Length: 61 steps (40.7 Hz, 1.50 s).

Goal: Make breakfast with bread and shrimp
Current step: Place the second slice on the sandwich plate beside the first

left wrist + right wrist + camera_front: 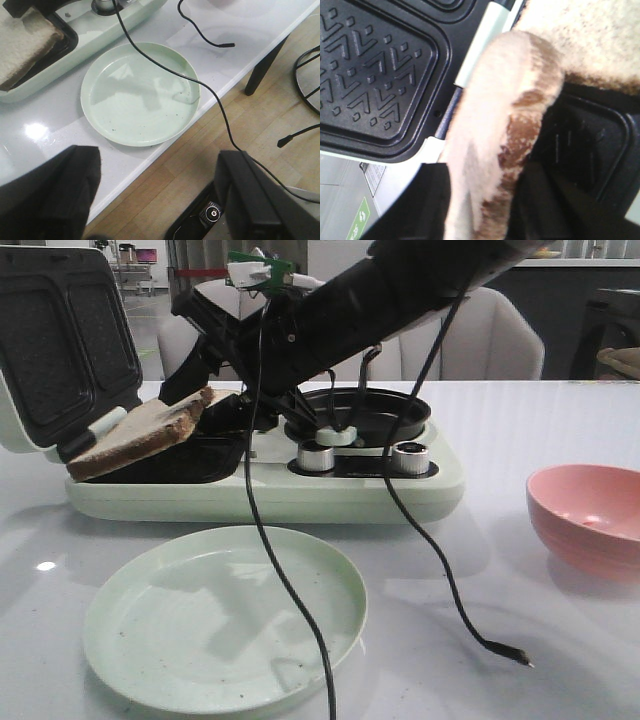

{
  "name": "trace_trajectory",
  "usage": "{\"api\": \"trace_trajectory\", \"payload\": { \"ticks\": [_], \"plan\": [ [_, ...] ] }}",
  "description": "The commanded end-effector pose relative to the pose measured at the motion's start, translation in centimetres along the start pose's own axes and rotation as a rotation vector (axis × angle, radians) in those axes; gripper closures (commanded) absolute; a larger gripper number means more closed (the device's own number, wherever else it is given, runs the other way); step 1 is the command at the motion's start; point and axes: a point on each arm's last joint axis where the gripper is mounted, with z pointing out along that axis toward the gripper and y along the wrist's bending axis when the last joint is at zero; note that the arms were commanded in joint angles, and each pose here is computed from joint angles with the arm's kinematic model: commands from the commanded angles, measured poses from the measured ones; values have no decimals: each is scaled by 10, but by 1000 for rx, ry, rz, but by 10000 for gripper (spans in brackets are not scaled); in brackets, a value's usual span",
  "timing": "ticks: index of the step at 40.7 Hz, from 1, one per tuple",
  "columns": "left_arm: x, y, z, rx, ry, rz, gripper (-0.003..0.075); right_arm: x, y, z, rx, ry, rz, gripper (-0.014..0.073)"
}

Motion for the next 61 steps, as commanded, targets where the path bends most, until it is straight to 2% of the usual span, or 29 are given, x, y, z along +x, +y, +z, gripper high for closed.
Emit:
{"api": "trace_trajectory", "payload": {
  "ticks": [1, 7, 12, 25, 32, 38, 49, 61],
  "plan": [
    [-11, -1, -7, 7, -81, 1, 190, -27, 31, -30, -59, -84, -48, 93],
    [-11, -1, -7, 8, -80, 1, 190, -36, 33, -52, -59, -76, -85, 147],
    [-11, -1, -7, 8, -80, 1, 190, -44, 44, -80, -7, -62, -160, 193],
    [-11, -1, -7, 6, -80, 2, 190, -34, 129, -183, 249, -53, -484, 195],
    [-11, -1, -7, 6, -80, 2, 190, -7, 153, -234, 336, -100, -580, 195],
    [-11, -1, -7, 6, -80, 2, 190, 27, 151, -268, 403, -99, -597, 195],
    [-12, -1, -7, 5, -94, 2, 190, 100, 120, -308, 545, -106, -515, 195],
    [-12, -1, -7, 5, -94, 2, 190, 170, 90, -328, 554, -103, -513, 195]
  ]
}}
